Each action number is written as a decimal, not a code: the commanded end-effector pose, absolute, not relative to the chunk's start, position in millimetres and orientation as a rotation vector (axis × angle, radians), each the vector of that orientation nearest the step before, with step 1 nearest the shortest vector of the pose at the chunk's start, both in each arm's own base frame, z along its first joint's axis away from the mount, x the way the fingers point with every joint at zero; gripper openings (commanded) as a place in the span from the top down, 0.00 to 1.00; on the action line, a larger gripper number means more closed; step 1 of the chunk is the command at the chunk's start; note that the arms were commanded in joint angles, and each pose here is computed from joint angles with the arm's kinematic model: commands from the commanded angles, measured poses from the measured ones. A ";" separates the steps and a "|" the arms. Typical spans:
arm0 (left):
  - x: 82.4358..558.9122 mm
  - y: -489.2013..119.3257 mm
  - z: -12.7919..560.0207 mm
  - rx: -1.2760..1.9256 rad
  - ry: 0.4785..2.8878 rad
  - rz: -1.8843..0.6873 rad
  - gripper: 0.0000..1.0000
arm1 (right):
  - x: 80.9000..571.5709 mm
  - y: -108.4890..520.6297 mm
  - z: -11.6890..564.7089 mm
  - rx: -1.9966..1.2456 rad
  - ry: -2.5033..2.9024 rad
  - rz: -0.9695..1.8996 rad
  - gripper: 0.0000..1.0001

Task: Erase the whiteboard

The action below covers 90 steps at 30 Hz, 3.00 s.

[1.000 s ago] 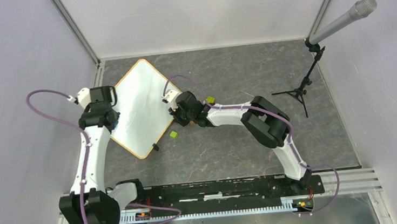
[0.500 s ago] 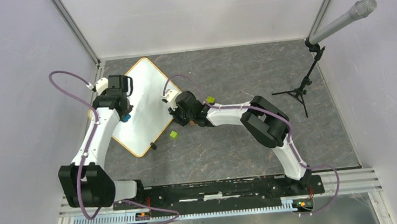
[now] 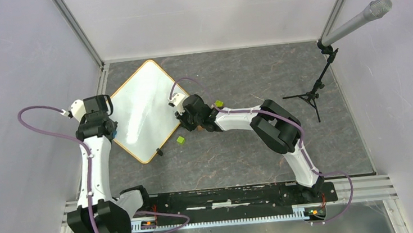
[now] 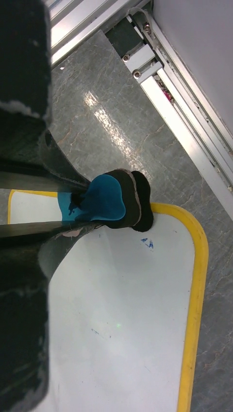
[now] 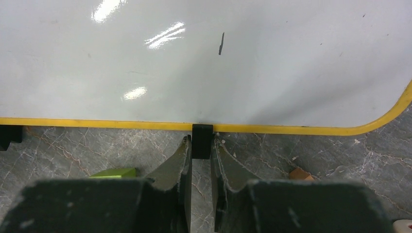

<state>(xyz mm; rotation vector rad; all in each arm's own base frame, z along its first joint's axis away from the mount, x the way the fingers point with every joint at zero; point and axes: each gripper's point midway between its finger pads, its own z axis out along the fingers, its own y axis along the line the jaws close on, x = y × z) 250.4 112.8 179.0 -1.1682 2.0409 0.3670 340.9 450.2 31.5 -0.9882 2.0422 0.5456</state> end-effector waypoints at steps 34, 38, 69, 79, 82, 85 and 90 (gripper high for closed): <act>327.4 116.3 220.8 -1.001 2.061 0.431 0.75 | 337.0 440.9 2.4 -1.038 2.123 0.514 1.00; 295.9 145.0 225.8 -1.140 1.959 0.458 0.74 | 336.5 440.6 2.6 -1.040 2.124 0.517 1.00; 297.2 141.9 220.5 -1.149 1.967 0.437 0.75 | 336.0 441.1 4.9 -1.039 2.120 0.530 1.00; 314.8 108.9 203.3 -1.033 2.043 0.472 0.75 | 335.7 440.7 2.7 -1.042 2.125 0.531 1.00; 309.9 127.4 211.4 -1.110 1.999 0.449 0.75 | 336.5 440.6 2.7 -1.041 2.124 0.529 1.00; 301.6 144.1 222.9 -1.153 1.945 0.477 0.74 | 337.4 440.6 3.3 -1.038 2.125 0.530 1.00; 300.5 143.1 217.1 -1.175 1.949 0.445 0.74 | 337.1 441.5 3.9 -1.039 2.124 0.536 1.00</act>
